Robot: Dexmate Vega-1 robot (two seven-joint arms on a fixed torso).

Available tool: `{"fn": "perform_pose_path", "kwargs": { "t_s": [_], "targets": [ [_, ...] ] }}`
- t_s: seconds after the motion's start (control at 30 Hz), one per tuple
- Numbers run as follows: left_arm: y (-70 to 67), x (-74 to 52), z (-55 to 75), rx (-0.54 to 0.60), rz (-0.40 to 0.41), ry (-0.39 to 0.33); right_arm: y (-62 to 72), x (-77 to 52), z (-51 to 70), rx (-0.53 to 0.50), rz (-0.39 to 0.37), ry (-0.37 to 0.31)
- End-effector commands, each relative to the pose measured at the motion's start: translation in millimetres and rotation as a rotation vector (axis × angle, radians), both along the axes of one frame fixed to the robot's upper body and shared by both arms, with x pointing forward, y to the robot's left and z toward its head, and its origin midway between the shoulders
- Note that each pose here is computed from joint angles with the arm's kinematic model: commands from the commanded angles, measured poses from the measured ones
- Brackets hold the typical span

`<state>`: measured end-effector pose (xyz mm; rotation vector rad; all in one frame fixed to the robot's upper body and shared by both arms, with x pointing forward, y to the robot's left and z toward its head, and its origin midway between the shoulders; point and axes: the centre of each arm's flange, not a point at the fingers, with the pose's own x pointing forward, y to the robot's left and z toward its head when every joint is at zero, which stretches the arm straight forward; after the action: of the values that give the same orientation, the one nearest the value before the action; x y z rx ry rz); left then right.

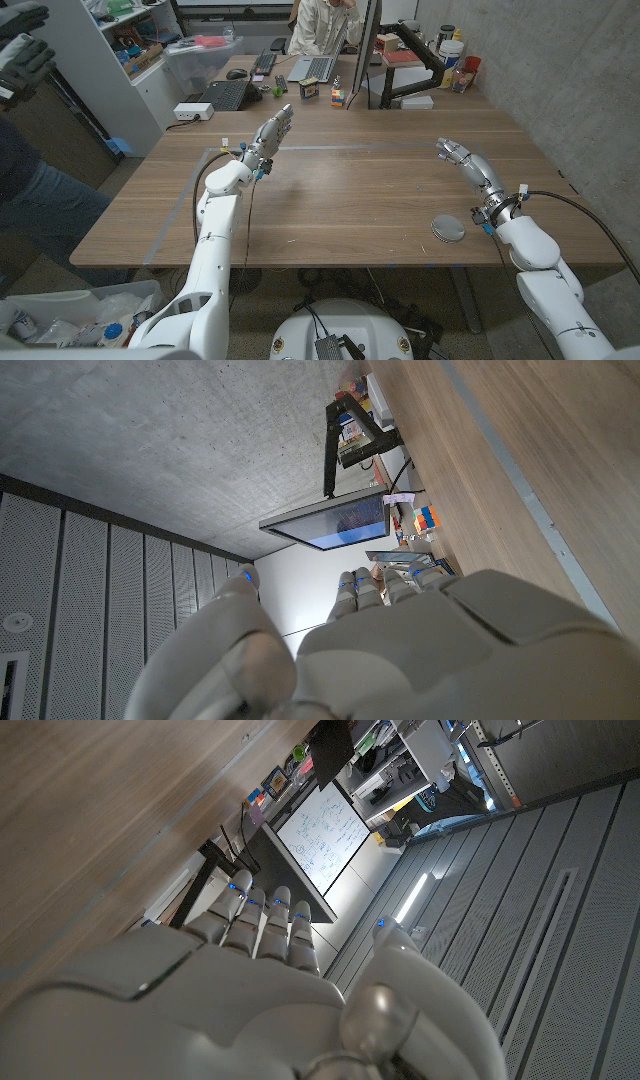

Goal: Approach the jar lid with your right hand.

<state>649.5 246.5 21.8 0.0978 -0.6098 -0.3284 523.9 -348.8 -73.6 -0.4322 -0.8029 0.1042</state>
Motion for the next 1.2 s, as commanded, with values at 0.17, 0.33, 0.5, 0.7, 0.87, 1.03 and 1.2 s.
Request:
{"fn": "perform_pose_path", "kwargs": {
  "t_s": [0.17,0.33,0.5,0.7,0.87,1.03,1.2],
  "targets": [
    [-1.1,-2.8,1.6,0.013,0.008,0.001,-1.1,-9.5,-7.6,-0.058,-0.055,-0.014],
    [0.5,-2.6,0.6,0.004,0.009,0.004,-1.1,-15.0,-8.3,-0.077,-0.09,-0.046],
    [1.7,-2.8,-1.0,-0.001,0.008,0.005,0.2,-19.0,-8.6,-0.107,-0.115,-0.064],
    [2.4,-4.0,-0.1,0.003,0.007,0.001,1.9,-21.8,-9.9,-0.13,-0.14,-0.078],
    [3.4,-4.1,-0.4,0.003,0.008,0.003,3.4,-22.4,-11.6,-0.138,-0.143,-0.083],
    [3.0,-4.5,-0.1,0.008,0.007,0.005,4.6,-22.8,-14.0,-0.149,-0.147,-0.084],
    [0.3,-7.3,2.2,0.04,0.007,-0.002,5.2,-22.3,-18.5,-0.159,-0.146,-0.121]
  ]
}}
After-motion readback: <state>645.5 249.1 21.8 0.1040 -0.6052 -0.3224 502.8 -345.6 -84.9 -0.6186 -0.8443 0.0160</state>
